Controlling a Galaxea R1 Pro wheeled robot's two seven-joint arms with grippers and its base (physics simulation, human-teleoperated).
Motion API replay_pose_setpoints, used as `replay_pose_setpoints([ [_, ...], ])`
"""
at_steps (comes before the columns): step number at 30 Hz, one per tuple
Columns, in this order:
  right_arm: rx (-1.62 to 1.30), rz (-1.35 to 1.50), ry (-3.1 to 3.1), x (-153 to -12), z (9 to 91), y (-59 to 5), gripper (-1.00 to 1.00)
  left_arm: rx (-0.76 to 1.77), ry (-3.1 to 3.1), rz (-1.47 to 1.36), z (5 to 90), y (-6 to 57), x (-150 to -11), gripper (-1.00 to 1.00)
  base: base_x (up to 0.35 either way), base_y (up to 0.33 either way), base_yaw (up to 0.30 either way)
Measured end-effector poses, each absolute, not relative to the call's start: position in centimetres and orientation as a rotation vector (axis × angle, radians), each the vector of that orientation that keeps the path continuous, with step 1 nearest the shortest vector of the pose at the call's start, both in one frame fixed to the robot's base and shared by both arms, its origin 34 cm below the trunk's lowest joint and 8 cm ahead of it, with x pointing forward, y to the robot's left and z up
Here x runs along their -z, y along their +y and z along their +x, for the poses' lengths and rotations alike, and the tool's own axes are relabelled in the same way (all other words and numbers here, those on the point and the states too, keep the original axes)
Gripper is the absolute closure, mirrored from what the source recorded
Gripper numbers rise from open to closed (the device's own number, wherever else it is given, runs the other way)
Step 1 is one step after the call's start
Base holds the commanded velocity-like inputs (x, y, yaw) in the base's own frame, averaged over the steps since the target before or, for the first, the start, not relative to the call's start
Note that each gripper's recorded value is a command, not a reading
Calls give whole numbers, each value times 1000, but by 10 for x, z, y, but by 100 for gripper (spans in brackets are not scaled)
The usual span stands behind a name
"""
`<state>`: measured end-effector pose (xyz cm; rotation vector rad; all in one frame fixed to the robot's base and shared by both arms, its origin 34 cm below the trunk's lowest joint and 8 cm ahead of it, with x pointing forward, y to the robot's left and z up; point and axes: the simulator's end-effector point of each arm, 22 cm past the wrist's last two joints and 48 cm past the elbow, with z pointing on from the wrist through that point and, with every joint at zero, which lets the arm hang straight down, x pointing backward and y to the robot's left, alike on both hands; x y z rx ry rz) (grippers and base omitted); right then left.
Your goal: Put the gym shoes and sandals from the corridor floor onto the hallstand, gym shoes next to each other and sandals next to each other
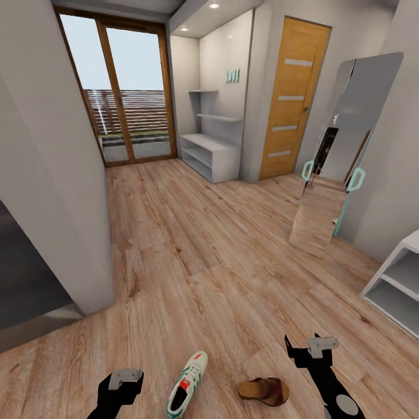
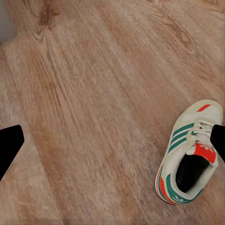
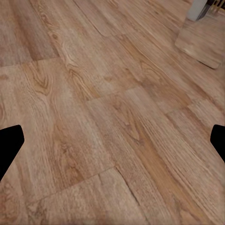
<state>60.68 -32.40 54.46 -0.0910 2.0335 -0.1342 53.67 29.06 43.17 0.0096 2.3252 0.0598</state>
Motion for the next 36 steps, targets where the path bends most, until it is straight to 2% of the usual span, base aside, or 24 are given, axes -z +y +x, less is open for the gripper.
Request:
replay_pose_setpoints([
  [16, 134, -88, 2029, -547, 608, -324, -100, -63, 2326, 7, 536, 291, -432, -100, -1, -136, 0],
  [36, 136, -81, 2026, -548, 609, -326, -100, -58, 2326, 20, 537, 289, -432, -100, 0, -7, 0],
])
